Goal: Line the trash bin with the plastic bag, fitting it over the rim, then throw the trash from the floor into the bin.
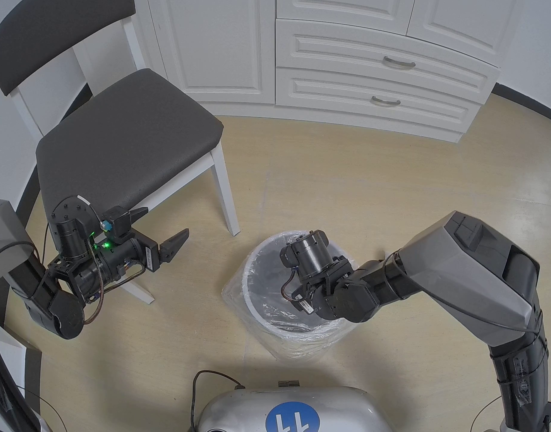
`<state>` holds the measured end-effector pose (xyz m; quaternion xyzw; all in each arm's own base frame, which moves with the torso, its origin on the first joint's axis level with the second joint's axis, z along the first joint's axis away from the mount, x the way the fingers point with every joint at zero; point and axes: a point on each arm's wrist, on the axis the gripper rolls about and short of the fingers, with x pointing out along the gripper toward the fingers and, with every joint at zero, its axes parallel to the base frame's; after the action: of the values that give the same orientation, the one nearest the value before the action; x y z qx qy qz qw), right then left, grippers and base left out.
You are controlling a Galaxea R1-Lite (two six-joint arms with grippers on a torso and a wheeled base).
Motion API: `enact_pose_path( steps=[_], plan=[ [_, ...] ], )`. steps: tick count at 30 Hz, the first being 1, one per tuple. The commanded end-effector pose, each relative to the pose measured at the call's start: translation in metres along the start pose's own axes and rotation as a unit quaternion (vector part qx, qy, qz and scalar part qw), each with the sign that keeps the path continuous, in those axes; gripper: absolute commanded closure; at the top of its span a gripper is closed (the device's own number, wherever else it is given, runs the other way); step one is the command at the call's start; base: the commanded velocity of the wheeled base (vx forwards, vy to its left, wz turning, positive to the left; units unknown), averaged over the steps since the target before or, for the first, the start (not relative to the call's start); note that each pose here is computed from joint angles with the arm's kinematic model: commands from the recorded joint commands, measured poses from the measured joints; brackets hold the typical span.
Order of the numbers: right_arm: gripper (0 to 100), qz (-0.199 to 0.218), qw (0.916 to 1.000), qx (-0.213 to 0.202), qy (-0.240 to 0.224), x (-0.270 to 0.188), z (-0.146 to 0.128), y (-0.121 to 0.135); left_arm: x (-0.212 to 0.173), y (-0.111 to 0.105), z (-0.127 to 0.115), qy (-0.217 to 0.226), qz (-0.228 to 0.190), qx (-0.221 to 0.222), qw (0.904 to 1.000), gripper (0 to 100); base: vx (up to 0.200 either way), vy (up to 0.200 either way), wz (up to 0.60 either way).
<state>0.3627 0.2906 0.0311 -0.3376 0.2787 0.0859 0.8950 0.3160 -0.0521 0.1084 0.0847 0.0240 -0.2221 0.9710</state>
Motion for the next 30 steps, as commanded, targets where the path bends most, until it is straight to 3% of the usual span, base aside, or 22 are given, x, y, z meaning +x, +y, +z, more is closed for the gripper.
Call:
enact_pose_path(
  steps=[1,7,17,30],
  plan=[
    [0,0.018,0.9996,-0.021,0.003,-0.021,-0.006,0.009,0.0,0.0,-0.002,0.003,0.0,-0.001,1.0,0,0.0,0.0,0.0],
    [0,0.046,0.9973,-0.058,0.004,-0.052,-0.018,0.029,-0.001,-0.001,-0.002,0.004,-0.001,-0.001,1.0,0,0.0,0.0,0.0],
    [0,0.067,0.9931,-0.094,0.015,-0.063,-0.035,0.052,-0.001,-0.001,-0.002,0.005,-0.001,-0.001,1.0,0,0.0,0.0,0.0],
    [0,0.066,0.9939,-0.088,0.008,-0.064,-0.03,0.05,-0.001,0.0,-0.002,0.003,0.0,-0.001,1.0,0,0.0,0.0,0.0]
  ],
)
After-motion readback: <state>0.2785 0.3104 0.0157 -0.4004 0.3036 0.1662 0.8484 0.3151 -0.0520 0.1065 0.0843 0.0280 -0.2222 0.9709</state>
